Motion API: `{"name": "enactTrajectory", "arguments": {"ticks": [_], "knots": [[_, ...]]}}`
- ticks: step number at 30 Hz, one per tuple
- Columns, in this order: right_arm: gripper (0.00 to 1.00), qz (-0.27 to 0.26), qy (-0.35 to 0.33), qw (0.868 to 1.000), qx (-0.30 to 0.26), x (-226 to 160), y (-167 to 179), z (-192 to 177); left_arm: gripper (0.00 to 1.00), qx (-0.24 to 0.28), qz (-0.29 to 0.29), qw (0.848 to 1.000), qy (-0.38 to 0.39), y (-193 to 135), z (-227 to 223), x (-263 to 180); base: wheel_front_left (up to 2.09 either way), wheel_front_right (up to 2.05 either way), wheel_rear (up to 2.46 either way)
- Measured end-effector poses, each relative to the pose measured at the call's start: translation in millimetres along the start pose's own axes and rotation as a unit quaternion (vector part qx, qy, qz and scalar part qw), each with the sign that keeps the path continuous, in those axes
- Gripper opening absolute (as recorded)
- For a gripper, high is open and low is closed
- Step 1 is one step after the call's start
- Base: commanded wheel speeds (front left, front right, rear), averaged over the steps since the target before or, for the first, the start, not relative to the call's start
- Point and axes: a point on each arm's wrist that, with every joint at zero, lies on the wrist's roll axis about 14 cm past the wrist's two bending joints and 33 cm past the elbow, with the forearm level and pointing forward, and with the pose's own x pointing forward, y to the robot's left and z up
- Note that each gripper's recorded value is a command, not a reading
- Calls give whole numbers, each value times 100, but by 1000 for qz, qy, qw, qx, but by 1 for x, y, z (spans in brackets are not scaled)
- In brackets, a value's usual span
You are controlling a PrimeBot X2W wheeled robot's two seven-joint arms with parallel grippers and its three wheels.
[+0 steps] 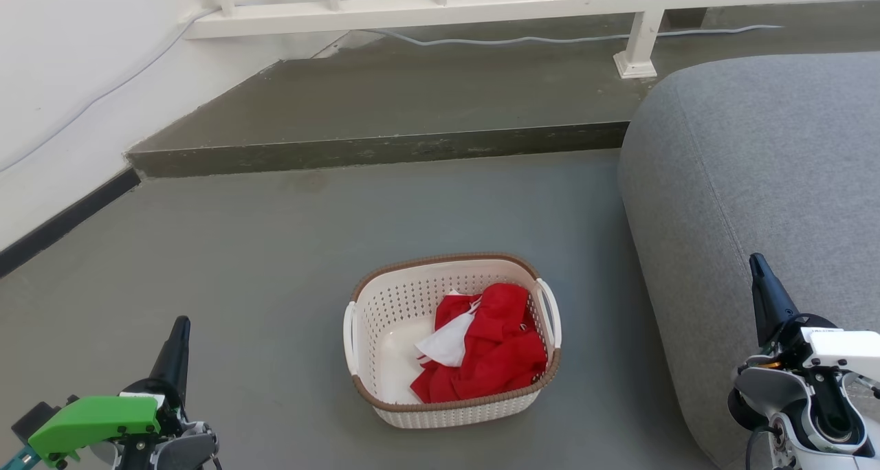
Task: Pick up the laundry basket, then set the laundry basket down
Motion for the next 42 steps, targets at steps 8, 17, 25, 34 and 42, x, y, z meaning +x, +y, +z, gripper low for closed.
{"name": "enactTrajectory", "arguments": {"ticks": [8,17,25,34,42], "knots": [[0,0,0,1000,0,0,0,0,0,0,-3,1000,0,-1,0,0,0,0,0],[0,0,0,1000,0,0,0,0,0,0,-3,1000,1,-1,0,0,0,0,0],[0,0,0,1000,0,0,0,0,0,0,-3,1000,1,-1,0,0,0,0,0],[0,1,0,1000,0,0,0,0,0,0,-3,1000,1,-1,0,0,0,0,0],[0,1,0,1000,0,0,1,0,0,0,-3,1000,0,-1,0,0,0,0,0]]}}
